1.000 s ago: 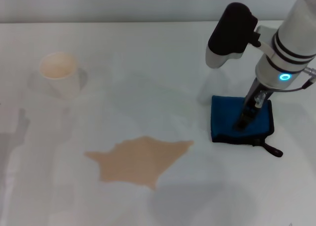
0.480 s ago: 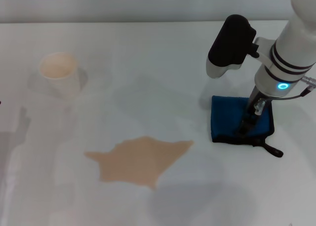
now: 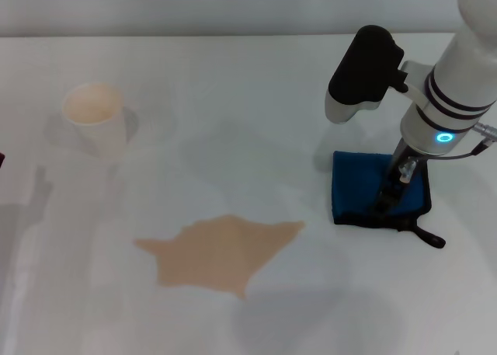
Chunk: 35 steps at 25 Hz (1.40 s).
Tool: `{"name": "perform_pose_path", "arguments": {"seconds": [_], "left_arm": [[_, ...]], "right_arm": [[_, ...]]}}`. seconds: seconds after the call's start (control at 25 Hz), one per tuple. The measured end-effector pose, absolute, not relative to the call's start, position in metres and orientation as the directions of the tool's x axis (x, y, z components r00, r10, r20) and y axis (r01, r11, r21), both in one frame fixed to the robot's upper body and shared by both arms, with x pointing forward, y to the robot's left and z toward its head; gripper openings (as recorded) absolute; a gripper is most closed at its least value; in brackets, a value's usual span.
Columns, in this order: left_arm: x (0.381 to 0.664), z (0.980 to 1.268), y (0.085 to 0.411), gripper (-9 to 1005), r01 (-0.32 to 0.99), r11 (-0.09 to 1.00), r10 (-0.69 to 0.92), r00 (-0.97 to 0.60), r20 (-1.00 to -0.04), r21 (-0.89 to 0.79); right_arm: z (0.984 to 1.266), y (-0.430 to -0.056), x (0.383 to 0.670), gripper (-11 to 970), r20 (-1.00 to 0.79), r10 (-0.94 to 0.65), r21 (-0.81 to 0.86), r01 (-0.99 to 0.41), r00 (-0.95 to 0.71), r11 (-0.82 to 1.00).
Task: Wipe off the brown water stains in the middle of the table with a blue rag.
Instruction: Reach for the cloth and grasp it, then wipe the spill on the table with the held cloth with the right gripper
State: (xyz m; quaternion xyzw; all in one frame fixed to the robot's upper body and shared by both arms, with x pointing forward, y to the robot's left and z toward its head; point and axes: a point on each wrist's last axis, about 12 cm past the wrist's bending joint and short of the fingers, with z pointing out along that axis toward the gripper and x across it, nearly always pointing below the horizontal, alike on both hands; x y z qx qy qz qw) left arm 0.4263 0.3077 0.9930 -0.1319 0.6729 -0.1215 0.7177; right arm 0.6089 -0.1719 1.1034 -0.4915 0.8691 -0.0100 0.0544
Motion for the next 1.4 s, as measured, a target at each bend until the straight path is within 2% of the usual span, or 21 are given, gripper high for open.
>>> {"name": "perform_pose_path", "arguments": {"seconds": [0.12, 0.56, 1.0, 1.04, 1.4], "left_arm": [[0.4267, 0.9931, 0.3071, 880, 0.001, 0.936, -0.352, 0.064, -0.934, -0.352], [0.4267, 0.9931, 0.3070, 879, 0.001, 0.936, -0.352, 0.063, -0.934, -0.352], [0.4265, 0.9930, 0.3068, 880, 0.003, 0.936, -0.351, 0.062, -0.934, -0.352], [0.4266, 0.9930, 0.3066, 880, 0.003, 0.936, -0.352, 0.062, -0.934, -0.352], [0.4262, 0.9929, 0.3065, 879, 0.002, 0.935, -0.353, 0.062, -0.933, -0.354]], "right_arm": [[1.1025, -0.1717, 0.6081, 798, -0.083, -0.854, -0.062, -0.852, -0.514, 0.520], [1.1015, -0.1709, 0.6062, 467, -0.076, -0.853, -0.048, -0.853, -0.516, 0.521], [1.1014, -0.1711, 0.6063, 354, -0.068, -0.854, -0.049, -0.854, -0.515, 0.519], [1.1022, -0.1705, 0.6064, 177, -0.069, -0.855, -0.049, -0.854, -0.514, 0.518], [1.1046, -0.1620, 0.6038, 137, -0.105, -0.854, -0.010, -0.858, -0.510, 0.514]]}}
